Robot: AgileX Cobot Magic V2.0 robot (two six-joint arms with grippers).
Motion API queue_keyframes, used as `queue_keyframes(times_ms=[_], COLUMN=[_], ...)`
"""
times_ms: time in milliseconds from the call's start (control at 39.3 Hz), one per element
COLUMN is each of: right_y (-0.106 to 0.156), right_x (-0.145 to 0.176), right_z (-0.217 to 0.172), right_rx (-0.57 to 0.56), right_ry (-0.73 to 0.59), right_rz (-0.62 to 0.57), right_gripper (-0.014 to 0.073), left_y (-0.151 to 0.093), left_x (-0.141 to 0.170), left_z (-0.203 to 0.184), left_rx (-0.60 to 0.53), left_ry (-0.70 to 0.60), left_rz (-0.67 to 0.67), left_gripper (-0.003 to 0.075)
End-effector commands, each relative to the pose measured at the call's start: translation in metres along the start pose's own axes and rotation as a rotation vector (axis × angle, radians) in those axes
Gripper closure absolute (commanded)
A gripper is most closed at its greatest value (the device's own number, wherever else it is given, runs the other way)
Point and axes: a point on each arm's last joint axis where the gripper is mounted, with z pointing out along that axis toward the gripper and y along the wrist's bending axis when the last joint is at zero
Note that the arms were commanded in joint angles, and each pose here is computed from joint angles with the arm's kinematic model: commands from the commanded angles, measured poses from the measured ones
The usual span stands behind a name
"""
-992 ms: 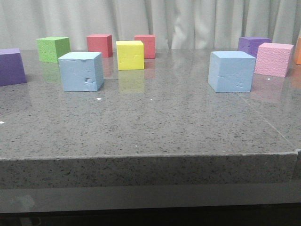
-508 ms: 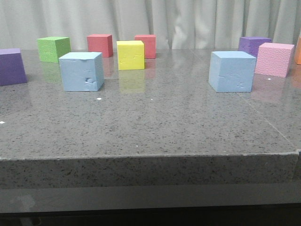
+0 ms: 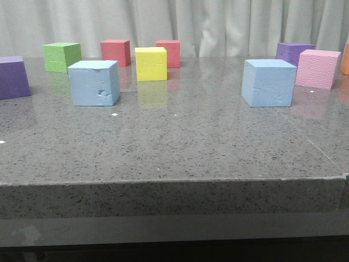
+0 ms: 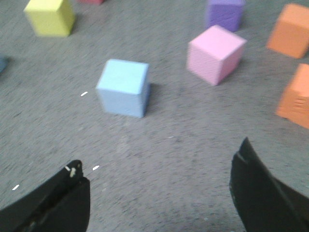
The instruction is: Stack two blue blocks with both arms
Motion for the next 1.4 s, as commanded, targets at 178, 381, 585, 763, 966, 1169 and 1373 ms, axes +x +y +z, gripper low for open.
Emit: queue_keyframes(times_ms=[178, 381, 585, 763, 966, 1169, 1373], right_y=[0.032, 0.034, 0.03, 0.031, 0.033, 0.033, 0.033], right_x=[-0.052, -0.086, -0.109, -0.117, -0.12, -0.116, -0.103], right_z=[0.038, 0.087, 0.136, 0.176, 0.205, 0.226, 0.25], right_rx=[-0.169, -0.1, 0.027, 0.048, 0.052, 0.054, 0.066], right_ry=[0.133, 0.294, 0.394, 0.454, 0.464, 0.452, 0.5], right_rz=[-0.098, 0.035, 0.094, 0.106, 0.102, 0.114, 0.121], right_gripper=[-0.0008, -0.0008, -0.0008, -0.0013, -0.0061, -0.0061, -0.0061], left_y=[-0.001, -0.001, -0.001, -0.001, -0.001, -0.001, -0.001], left_x=[-0.018, -0.018, -0.018, -0.018, -0.018, -0.018, -0.018], left_z=[-0.002, -0.002, -0.002, -0.002, -0.002, -0.002, -0.002], left_rx=[0.003, 0.003, 0.003, 0.003, 0.003, 0.003, 0.003], left_ry=[-0.105, -0.105, -0.105, -0.105, -0.105, -0.105, -0.107], left_rz=[-0.004, -0.004, -0.004, -0.004, -0.004, -0.004, -0.004], left_gripper=[0.0337, 0.0337, 0.0337, 0.0337, 0.0337, 0.0337, 0.0337])
